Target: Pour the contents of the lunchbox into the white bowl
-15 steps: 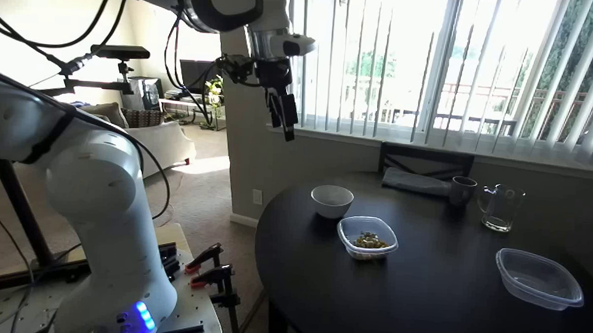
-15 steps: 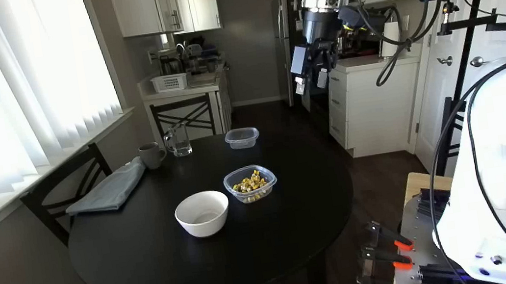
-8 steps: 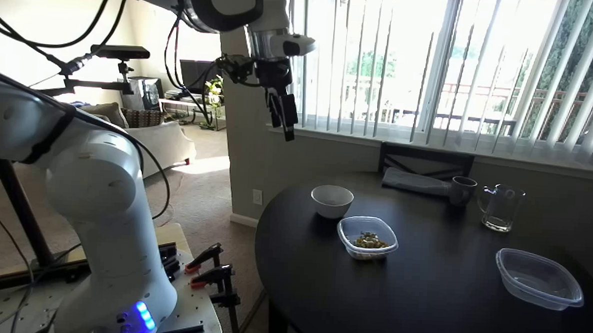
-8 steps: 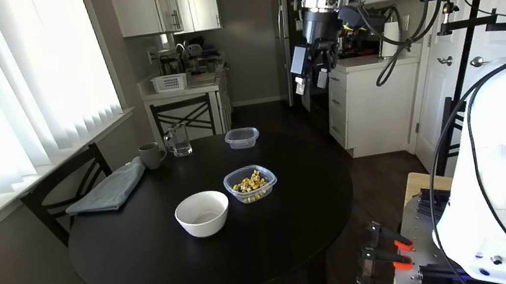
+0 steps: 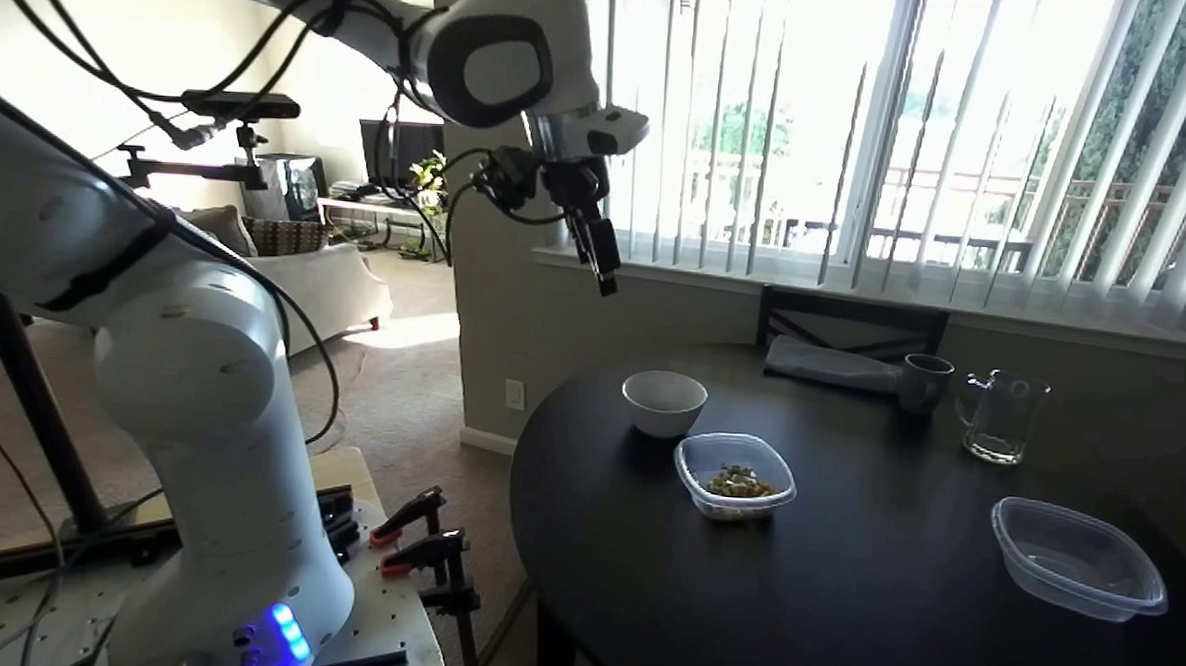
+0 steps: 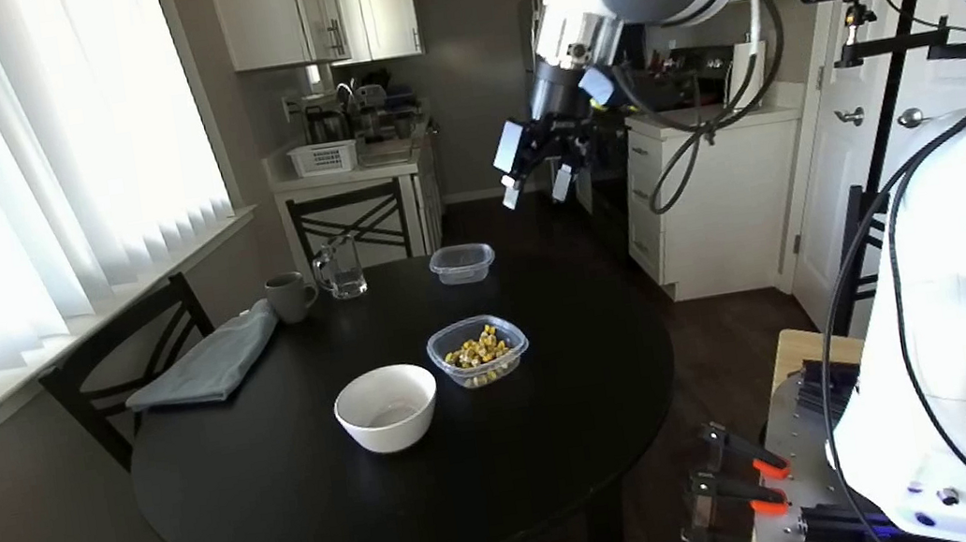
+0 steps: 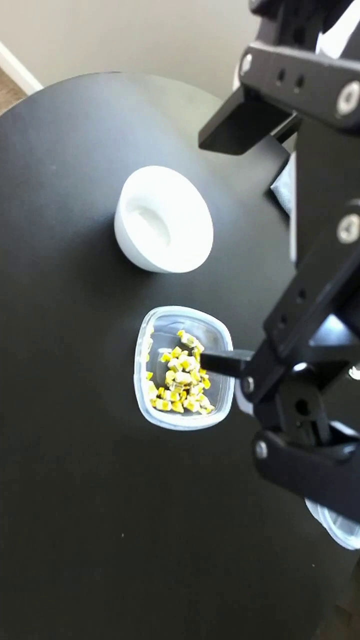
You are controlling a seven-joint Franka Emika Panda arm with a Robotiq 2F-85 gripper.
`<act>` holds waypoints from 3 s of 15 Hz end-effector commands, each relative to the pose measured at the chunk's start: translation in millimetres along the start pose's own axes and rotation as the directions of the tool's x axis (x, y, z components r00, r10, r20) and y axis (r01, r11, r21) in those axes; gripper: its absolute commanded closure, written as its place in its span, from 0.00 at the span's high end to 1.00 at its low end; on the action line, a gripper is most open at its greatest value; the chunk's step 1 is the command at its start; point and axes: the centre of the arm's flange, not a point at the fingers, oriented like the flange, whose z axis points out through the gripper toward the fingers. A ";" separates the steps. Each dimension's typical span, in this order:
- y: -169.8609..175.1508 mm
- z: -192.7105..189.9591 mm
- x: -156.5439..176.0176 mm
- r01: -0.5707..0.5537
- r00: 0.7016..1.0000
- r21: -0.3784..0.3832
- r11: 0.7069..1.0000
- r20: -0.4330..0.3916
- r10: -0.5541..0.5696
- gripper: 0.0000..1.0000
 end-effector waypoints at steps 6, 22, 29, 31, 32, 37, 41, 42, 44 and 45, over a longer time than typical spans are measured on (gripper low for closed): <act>-67.8 150.5 83.6 -0.275 0.961 -0.039 0.961 -0.035 0.274 1.00; -71.0 226.7 132.2 -0.348 0.934 -0.186 0.919 -0.155 0.322 1.00; -35.9 256.7 182.7 -0.085 0.953 -0.268 0.960 -0.301 0.001 1.00; -26.1 272.4 189.6 -0.045 0.964 -0.264 0.963 -0.264 -0.027 1.00; -23.7 282.4 189.4 -0.020 0.973 -0.264 0.964 -0.228 -0.042 1.00; -20.6 320.1 180.8 0.016 0.996 -0.255 0.967 -0.086 -0.039 1.00; -20.6 325.6 184.1 -0.070 0.997 -0.214 0.974 -0.031 0.065 1.00; -19.8 328.1 186.9 -0.101 0.995 -0.207 0.973 -0.004 0.103 1.00; -19.1 333.3 189.3 -0.151 0.985 -0.222 0.963 0.044 0.164 1.00; -18.1 334.2 190.3 -0.169 0.980 -0.231 0.958 0.061 0.187 1.00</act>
